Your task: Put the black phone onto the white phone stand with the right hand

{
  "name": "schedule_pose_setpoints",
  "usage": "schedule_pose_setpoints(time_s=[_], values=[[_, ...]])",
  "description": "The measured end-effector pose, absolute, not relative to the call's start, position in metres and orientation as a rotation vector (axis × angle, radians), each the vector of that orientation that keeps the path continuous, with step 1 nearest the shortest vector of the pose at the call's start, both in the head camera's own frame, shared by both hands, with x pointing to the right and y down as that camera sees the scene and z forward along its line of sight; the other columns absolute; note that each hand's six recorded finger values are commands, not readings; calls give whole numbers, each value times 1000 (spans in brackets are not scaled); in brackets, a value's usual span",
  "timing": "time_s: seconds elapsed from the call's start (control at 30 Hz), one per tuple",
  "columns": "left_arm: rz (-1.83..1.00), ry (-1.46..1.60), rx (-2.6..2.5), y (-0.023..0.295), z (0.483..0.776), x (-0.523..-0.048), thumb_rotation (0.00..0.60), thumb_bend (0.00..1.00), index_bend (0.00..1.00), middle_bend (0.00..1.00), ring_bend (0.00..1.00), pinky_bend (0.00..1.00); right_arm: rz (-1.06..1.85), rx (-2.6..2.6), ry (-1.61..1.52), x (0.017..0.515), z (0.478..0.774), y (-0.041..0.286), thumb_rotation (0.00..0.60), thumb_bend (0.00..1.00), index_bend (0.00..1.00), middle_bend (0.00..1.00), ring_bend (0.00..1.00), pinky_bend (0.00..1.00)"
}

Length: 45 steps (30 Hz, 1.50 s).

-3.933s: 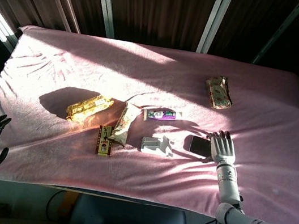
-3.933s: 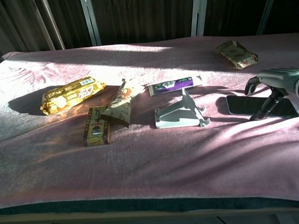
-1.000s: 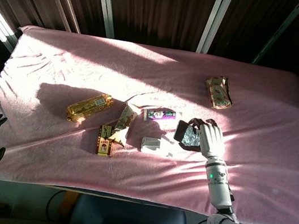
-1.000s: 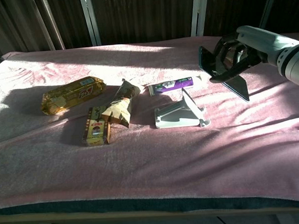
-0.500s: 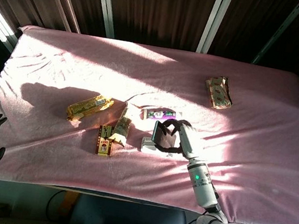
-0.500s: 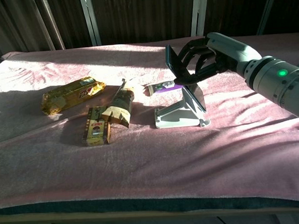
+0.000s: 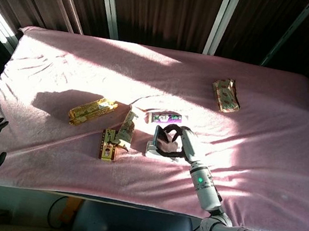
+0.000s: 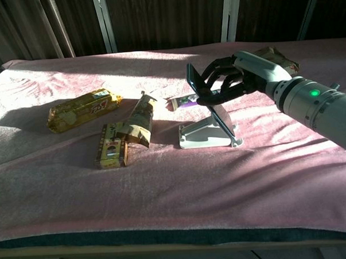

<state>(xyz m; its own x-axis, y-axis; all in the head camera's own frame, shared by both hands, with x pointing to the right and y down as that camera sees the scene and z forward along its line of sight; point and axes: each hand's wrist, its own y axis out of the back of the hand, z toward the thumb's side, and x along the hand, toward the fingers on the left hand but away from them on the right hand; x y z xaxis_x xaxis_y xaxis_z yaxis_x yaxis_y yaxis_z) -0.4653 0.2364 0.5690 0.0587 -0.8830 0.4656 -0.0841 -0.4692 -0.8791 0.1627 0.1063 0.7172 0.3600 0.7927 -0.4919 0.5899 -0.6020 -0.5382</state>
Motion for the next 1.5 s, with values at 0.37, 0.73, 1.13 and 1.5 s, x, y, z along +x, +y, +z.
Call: schedule_pose_setpoints(time_s=[0.37, 0.73, 1.13, 1.5], values=[[-1482, 980, -1655, 237, 569, -465, 600, 410, 0, 35, 29, 121, 1104, -2397, -1270, 172, 730, 106, 600, 287, 1000, 791, 590, 347], [-1477, 983, -1655, 237, 568, -464, 600, 409, 0, 35, 29, 121, 1093, -2414, -1243, 171, 735, 110, 600, 284, 1000, 791, 591, 350], [-1474, 981, -1658, 238, 568, -464, 600, 409, 0, 35, 29, 121, 1098, -2374, -1178, 173, 737, 115, 600, 283, 671, 661, 485, 353], [-1473, 978, -1659, 238, 568, -464, 600, 408, 0, 35, 29, 121, 1105, -2382, -1151, 176, 732, 117, 600, 222, 39, 297, 194, 274]])
